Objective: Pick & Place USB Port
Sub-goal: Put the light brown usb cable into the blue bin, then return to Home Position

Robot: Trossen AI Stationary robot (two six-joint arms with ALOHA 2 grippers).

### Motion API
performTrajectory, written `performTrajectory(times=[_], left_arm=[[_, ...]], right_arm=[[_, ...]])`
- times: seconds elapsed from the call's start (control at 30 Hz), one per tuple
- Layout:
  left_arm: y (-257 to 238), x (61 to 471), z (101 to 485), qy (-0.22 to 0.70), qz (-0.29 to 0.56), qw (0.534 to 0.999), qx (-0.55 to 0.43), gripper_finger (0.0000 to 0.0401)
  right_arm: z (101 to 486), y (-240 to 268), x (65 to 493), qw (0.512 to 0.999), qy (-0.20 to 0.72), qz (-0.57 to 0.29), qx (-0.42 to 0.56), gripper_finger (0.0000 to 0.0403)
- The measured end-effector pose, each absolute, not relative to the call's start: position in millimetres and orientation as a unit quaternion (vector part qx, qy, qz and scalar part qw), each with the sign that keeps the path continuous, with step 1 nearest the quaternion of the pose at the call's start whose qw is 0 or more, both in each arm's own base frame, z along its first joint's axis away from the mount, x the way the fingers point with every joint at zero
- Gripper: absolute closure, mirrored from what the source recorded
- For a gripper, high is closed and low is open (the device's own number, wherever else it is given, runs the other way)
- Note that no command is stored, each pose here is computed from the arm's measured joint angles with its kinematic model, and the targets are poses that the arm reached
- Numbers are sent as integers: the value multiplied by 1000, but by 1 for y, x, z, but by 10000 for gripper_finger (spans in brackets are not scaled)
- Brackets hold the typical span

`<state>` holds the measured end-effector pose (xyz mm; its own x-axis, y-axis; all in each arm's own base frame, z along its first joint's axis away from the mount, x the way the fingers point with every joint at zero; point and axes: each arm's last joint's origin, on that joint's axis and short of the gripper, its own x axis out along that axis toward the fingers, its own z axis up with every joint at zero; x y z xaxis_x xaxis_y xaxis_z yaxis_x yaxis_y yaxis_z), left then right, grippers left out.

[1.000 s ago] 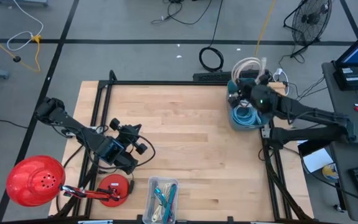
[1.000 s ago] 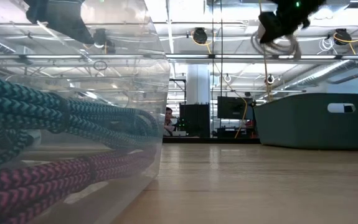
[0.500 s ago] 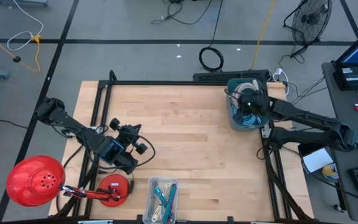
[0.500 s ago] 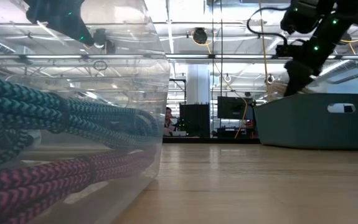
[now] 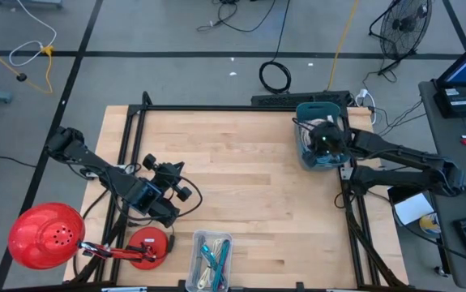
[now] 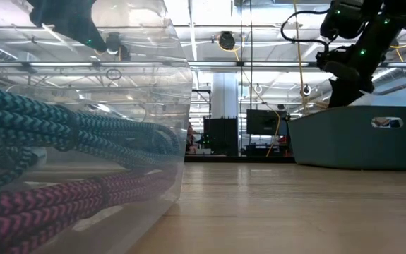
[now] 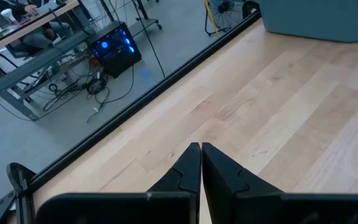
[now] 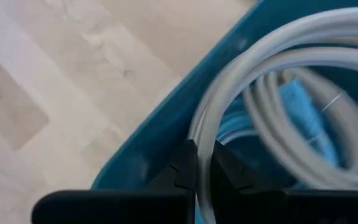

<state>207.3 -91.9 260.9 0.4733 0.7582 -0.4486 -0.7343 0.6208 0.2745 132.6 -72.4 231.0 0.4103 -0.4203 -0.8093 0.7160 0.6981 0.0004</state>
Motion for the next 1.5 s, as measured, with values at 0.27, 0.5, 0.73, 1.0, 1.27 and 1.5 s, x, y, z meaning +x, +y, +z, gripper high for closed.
performTrajectory(times=[0.27, 0.5, 0.73, 1.0, 1.27, 1.5], left_arm=[[-92, 207, 261, 272, 435, 858, 21, 382], [-92, 207, 261, 272, 435, 858, 21, 382], [-92, 207, 261, 272, 435, 858, 21, 382], [-92, 208, 261, 271, 436, 858, 22, 382], [-92, 208, 261, 260, 440, 859, 30, 382], [-93, 207, 262, 250, 440, 862, 38, 382]], right_arm=[[222, -68, 124, 779, 484, -347, 197, 388], [222, -67, 125, 787, 481, -331, 199, 359], [225, -70, 131, 805, 452, -332, 193, 309], [256, -76, 148, 885, 298, -345, 97, 271], [307, -61, 163, 966, 50, -251, 45, 268], [333, -26, 176, 997, -76, 4, 33, 275]])
